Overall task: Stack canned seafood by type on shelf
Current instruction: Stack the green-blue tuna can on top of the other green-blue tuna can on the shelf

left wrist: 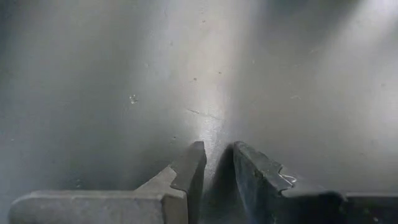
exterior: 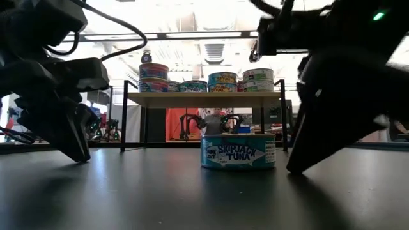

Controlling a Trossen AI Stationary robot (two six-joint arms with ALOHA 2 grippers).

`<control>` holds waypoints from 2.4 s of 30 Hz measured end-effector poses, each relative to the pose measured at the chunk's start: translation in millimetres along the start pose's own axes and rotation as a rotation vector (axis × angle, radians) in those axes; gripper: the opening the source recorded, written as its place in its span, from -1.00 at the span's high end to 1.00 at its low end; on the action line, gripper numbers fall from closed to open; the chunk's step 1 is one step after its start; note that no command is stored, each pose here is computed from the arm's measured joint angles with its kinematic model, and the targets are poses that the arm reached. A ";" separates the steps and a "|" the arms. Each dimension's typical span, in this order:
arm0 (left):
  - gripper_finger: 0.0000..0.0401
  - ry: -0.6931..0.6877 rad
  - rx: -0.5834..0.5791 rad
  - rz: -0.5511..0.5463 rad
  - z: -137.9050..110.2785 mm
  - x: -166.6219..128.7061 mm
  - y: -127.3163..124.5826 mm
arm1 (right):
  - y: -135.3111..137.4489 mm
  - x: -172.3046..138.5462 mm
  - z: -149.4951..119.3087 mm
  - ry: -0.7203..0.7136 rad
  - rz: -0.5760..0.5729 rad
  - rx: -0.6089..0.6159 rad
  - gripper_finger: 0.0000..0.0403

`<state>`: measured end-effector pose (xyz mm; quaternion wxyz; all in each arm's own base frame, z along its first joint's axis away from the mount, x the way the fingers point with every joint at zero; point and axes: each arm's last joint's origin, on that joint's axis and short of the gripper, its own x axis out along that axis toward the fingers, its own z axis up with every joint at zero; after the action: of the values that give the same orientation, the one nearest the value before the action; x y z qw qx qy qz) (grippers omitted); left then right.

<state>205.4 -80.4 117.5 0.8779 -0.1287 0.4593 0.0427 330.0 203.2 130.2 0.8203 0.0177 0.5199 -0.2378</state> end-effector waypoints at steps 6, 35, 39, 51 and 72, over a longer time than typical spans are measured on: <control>0.62 0.044 0.015 0.053 0.7 0.5 -3.2 | -29.6 8.6 11.4 0.045 -0.210 -0.153 -0.81; 0.62 -0.120 -0.053 -0.019 15.6 12.5 -4.4 | 33.4 -37.4 -43.4 -0.085 0.130 0.364 -0.81; 0.62 -0.129 -0.124 -0.020 20.1 25.7 -2.5 | 29.9 -17.5 -44.9 -0.118 0.174 0.417 -0.81; 0.62 -0.091 -0.143 -0.117 54.5 50.4 -20.6 | 30.2 -16.6 -38.0 -0.130 0.189 0.207 -0.81; 0.62 -0.162 -0.098 -0.032 66.7 82.5 1.3 | 13.8 17.8 -23.6 -0.185 0.077 0.417 -0.98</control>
<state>305.6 -65.0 86.1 0.9054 -0.1748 0.3820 0.0615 321.8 215.3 101.0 0.8516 0.1846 0.3810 -0.3090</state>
